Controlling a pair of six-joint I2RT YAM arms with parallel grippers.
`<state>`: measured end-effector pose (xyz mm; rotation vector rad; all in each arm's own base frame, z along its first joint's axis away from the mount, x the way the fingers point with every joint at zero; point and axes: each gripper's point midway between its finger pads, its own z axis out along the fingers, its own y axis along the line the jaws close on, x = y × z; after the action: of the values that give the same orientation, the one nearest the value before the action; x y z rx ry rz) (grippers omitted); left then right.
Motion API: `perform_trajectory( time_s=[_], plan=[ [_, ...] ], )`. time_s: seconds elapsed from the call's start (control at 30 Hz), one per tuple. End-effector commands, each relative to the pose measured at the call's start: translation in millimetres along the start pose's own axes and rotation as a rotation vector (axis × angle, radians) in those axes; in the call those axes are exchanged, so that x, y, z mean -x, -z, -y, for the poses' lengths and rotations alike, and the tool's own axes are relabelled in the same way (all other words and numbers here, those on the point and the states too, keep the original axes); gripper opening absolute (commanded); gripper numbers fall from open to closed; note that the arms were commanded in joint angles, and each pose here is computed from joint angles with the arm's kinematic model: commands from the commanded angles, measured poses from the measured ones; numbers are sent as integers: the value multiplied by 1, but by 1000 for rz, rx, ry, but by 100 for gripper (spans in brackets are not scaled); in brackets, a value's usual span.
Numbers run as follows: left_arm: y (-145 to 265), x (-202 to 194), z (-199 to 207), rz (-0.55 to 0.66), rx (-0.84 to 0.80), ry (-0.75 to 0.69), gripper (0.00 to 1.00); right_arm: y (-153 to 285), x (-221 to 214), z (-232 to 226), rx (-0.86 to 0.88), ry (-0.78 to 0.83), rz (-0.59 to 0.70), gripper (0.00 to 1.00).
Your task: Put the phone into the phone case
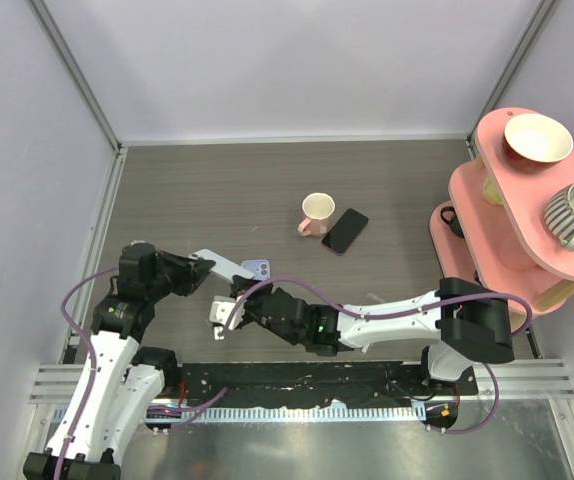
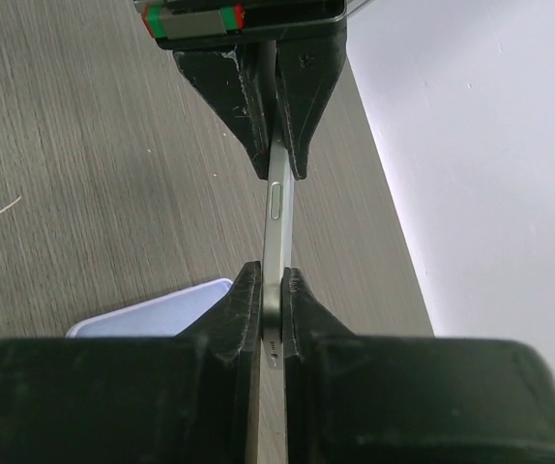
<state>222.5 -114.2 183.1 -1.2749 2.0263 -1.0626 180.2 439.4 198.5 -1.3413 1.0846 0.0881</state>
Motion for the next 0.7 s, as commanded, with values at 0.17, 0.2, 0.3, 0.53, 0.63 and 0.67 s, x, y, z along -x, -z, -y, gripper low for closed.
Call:
perform_trajectory(
  time_s=[0.17,0.2,0.3,0.53,0.63,0.67],
  plan=[
    [8,-16,27,-98,-103,-117,82,6,26,27,-91,-249,27,1],
    [9,-17,27,-104,-105,-132,87,8,24,26,-82,-265,12,1],
    [16,-15,35,-88,-133,-212,95,17,19,31,-83,-386,-9,1],
    [33,7,52,68,-167,-426,95,34,-24,42,-137,-833,-139,1],
    [30,22,43,126,-84,-488,93,46,-39,54,-198,-1054,-164,1],
    [27,29,38,155,-48,-498,91,50,-46,55,-215,-1104,-178,1]
  ],
)
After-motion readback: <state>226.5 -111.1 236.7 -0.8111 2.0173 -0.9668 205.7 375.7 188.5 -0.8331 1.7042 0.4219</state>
